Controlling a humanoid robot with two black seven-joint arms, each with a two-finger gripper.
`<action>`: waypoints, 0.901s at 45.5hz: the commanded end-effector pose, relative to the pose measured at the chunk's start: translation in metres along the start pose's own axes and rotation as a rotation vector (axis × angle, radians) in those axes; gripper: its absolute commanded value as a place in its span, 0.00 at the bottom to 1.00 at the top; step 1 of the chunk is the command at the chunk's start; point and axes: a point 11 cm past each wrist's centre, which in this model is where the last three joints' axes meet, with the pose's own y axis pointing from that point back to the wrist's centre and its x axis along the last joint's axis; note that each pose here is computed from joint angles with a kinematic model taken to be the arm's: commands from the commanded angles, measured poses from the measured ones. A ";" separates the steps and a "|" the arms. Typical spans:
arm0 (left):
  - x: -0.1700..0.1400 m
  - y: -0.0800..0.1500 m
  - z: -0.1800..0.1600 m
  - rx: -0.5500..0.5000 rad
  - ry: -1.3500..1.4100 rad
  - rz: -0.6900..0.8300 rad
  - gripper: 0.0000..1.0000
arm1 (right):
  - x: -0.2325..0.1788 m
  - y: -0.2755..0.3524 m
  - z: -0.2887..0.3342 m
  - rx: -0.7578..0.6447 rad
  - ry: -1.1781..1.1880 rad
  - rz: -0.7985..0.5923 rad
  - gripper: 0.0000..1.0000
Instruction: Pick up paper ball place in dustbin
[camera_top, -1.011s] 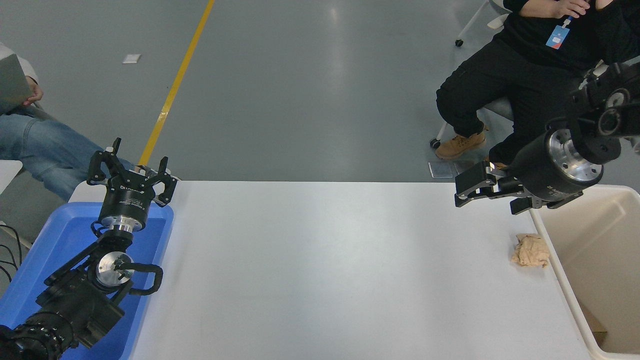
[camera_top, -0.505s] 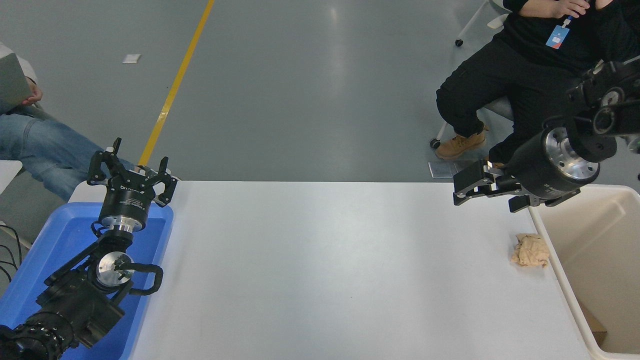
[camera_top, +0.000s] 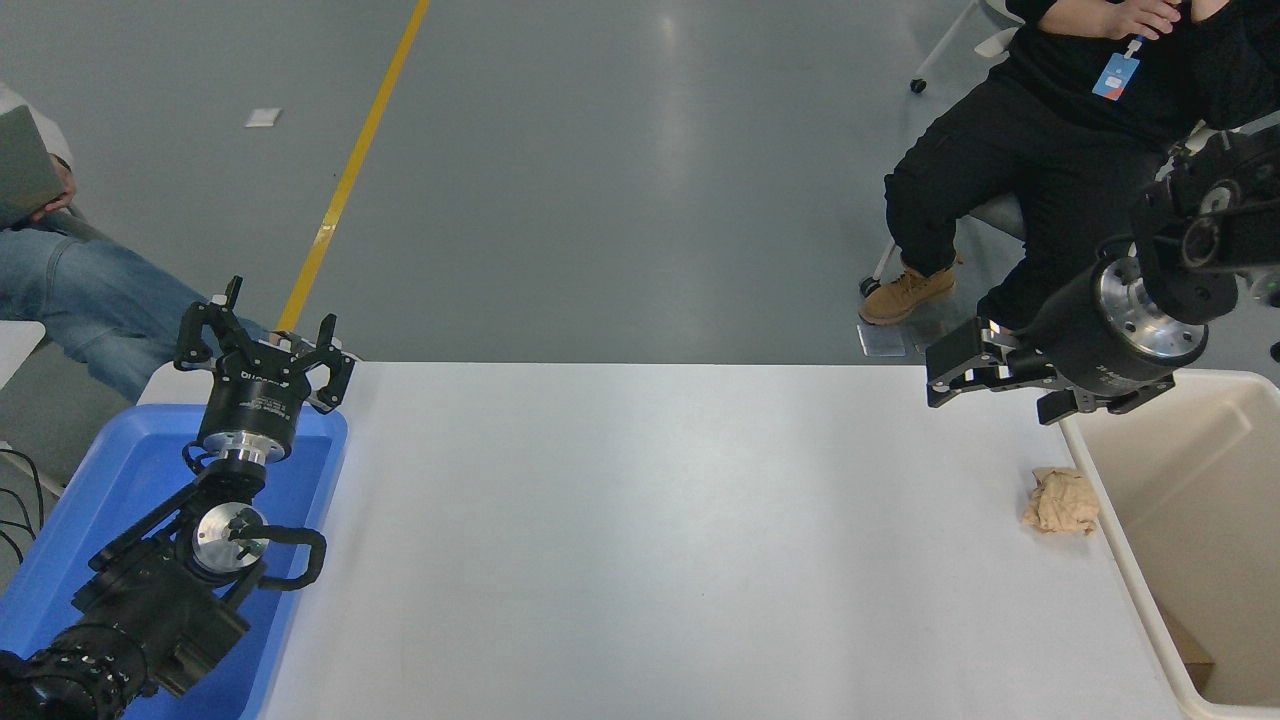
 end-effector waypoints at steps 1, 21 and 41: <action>0.000 0.000 0.000 0.000 0.000 0.000 0.99 | 0.015 -0.021 0.034 -0.028 -0.067 0.026 1.00; 0.000 0.000 0.001 -0.001 -0.001 0.000 0.99 | 0.052 -0.091 0.142 -0.227 -0.109 0.266 1.00; 0.000 0.000 0.001 -0.001 -0.001 0.000 0.99 | 0.011 -0.176 0.195 -0.246 -0.236 0.514 1.00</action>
